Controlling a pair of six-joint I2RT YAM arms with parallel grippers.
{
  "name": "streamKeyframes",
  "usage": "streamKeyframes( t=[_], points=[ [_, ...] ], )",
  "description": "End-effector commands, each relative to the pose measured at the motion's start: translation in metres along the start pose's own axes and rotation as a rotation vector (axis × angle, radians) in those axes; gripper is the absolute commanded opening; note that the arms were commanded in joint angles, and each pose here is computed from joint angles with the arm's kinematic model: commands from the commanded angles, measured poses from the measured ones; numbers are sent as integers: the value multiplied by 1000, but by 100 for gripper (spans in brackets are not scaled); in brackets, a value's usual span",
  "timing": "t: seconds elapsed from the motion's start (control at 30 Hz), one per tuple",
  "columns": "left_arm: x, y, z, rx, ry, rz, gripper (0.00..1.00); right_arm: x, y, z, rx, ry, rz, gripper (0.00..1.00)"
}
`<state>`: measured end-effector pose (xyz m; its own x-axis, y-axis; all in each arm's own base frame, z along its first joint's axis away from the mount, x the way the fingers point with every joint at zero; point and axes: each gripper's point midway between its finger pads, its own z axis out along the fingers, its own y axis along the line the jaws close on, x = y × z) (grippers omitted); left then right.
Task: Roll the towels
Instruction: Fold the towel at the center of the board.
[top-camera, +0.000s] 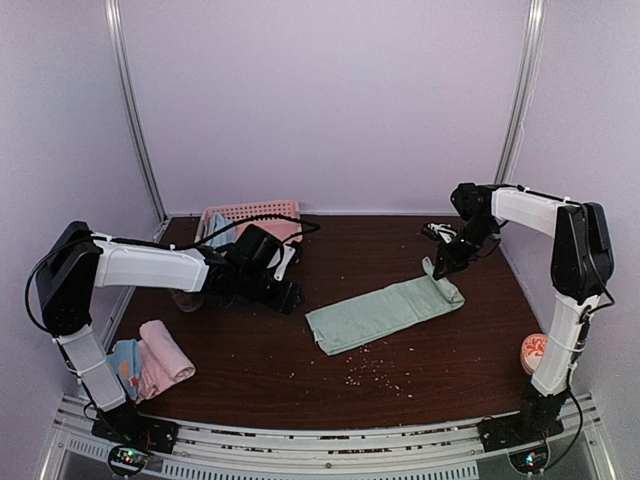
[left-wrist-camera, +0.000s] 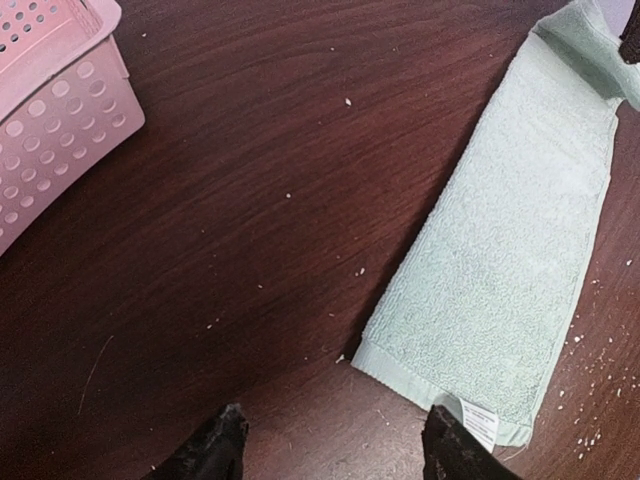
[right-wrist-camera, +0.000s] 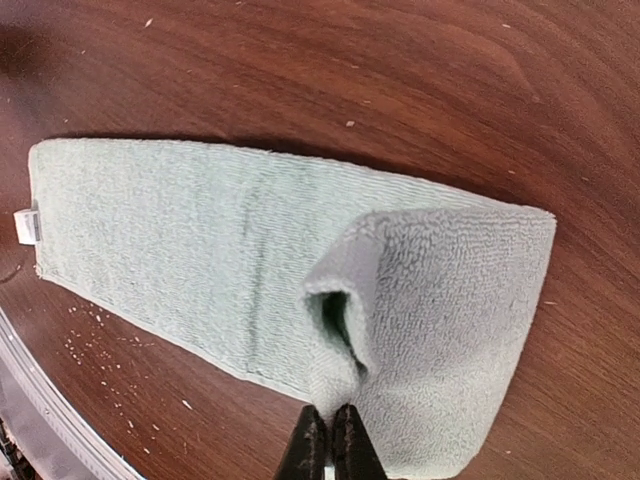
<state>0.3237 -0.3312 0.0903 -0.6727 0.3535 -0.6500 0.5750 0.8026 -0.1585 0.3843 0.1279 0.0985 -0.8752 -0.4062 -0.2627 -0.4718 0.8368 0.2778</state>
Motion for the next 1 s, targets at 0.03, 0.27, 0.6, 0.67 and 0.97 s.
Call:
streamKeyframes(
  t=[0.03,0.27,0.6,0.67,0.97],
  points=[
    [-2,-1,-1,4,-17,-14,62,2,39,18,-79,40,-64,0],
    [3,0,0,2,-1,-18,62,-10,83,37,-170,48,-130,0],
    [21,-4,0,31,44,-37,57,-19,124,56,-273,55,-113,0],
    [28,-7,1,49,64,-37,54,-22,132,55,-293,52,-115,0],
    [51,-23,12,129,139,-44,36,-24,167,66,-380,78,-92,0]
  ],
)
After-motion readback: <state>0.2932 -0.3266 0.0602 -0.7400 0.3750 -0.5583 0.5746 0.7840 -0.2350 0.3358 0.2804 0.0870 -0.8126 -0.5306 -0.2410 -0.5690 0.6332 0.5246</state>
